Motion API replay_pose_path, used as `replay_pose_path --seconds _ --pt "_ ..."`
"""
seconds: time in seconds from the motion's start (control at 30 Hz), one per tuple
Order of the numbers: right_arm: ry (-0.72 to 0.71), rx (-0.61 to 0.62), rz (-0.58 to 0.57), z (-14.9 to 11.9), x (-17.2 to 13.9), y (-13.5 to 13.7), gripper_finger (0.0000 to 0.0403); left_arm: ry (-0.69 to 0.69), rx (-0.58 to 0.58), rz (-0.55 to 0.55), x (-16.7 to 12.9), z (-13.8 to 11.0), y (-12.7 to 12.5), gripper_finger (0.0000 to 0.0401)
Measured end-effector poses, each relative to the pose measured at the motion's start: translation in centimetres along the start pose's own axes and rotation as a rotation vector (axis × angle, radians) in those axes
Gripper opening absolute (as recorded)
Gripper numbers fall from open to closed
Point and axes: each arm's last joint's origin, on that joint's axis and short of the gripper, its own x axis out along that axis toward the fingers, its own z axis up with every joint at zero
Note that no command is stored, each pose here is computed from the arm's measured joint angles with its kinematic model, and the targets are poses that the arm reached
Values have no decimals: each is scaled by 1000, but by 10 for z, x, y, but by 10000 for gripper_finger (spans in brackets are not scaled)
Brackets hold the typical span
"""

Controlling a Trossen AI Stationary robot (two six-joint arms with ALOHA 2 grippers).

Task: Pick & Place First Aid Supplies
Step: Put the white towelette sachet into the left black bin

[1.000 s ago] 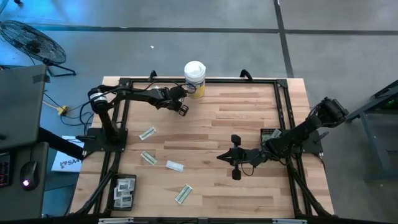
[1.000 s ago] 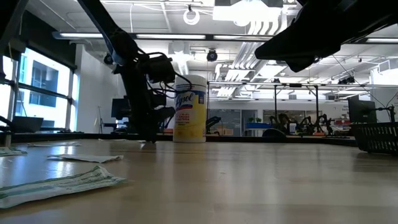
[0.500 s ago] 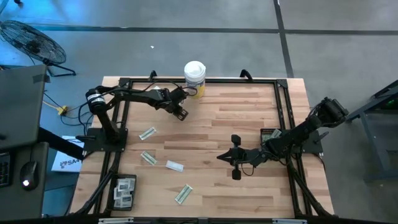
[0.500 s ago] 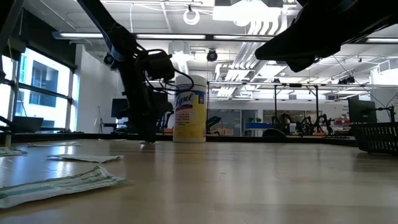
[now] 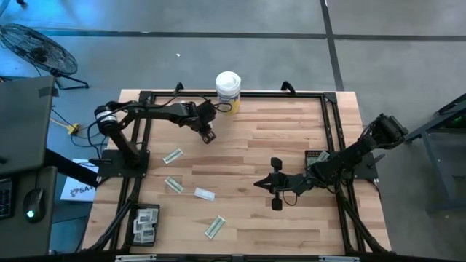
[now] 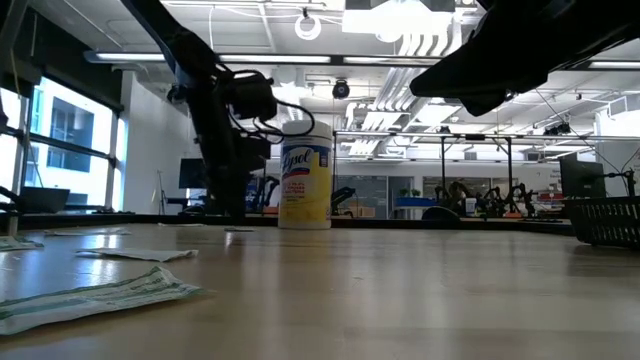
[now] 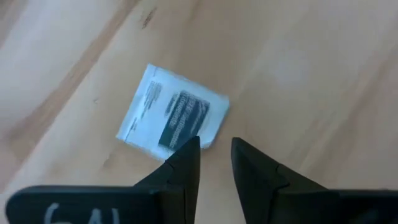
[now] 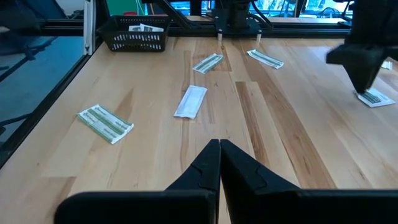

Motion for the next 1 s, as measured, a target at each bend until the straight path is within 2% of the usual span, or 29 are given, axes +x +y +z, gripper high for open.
replay_pose_path --seconds 0.17,0.3,0.6,1.0 --pt "0 7 2 0 0 0 1 63 160 -26 -7 -6 8 88" --pt "0 7 2 0 0 0 4 112 163 -104 -2 -8 21 88" --pt "-1 7 2 0 0 0 3 21 188 -110 1 1 26 88" --pt "-1 7 3 0 0 0 4 87 277 -87 19 -4 26 88"
